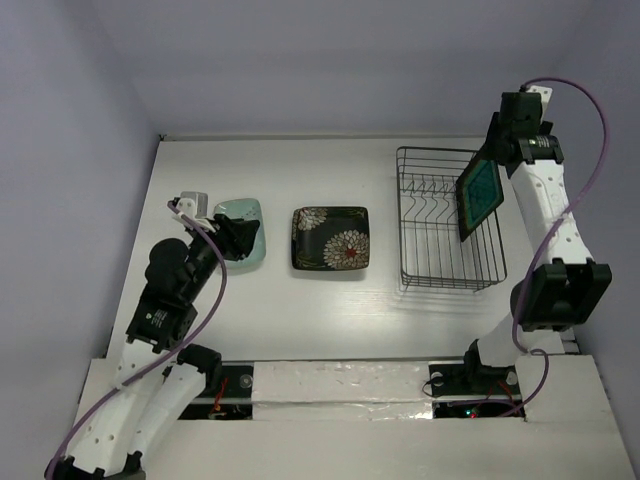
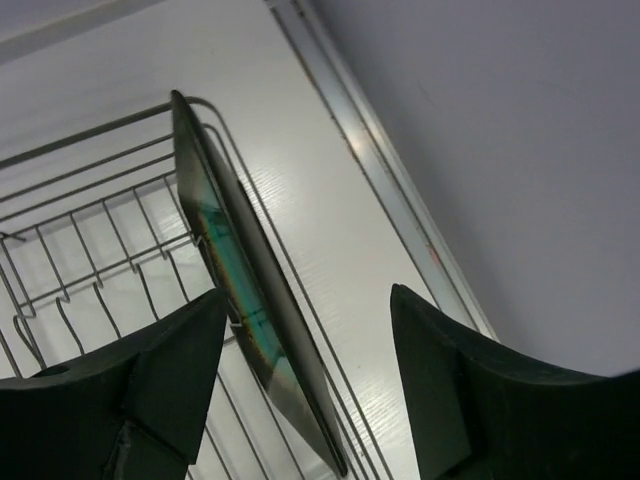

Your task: Unload the plates from the dish rack

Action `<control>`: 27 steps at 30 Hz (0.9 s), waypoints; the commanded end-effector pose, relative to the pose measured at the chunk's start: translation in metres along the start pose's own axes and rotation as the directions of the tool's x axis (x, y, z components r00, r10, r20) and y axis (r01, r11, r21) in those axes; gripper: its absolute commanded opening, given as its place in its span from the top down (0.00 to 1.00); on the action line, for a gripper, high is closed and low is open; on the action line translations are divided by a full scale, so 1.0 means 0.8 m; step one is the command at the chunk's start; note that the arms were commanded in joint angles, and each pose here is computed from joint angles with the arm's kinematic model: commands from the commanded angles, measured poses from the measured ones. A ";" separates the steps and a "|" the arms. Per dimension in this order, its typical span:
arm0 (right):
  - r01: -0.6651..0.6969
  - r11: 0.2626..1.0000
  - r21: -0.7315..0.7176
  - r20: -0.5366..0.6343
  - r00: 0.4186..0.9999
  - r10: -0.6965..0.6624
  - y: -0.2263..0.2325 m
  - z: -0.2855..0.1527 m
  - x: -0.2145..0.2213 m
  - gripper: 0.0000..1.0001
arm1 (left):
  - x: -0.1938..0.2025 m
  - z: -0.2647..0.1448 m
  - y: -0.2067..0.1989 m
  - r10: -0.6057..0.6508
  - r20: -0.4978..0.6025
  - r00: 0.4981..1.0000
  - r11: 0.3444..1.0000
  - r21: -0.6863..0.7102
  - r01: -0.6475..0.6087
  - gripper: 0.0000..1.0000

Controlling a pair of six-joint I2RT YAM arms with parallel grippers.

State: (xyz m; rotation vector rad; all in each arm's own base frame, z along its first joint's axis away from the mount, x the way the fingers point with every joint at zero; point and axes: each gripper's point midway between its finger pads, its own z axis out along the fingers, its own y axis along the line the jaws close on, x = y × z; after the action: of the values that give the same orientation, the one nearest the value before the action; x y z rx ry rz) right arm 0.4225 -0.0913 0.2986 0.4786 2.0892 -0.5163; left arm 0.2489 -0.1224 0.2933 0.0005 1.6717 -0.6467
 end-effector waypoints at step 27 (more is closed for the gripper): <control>0.176 0.981 -0.085 -0.144 0.972 -0.187 0.044 0.073 0.056 0.84 | -0.022 0.006 -0.001 0.006 0.054 0.999 1.000 -0.019 -0.005 0.63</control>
State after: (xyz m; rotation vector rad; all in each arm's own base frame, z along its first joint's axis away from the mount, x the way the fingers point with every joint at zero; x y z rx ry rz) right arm 0.4497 -0.0890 0.2186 0.2994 2.3347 -0.5488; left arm 0.2569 -0.1188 0.2836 -0.0293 1.7057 -0.6074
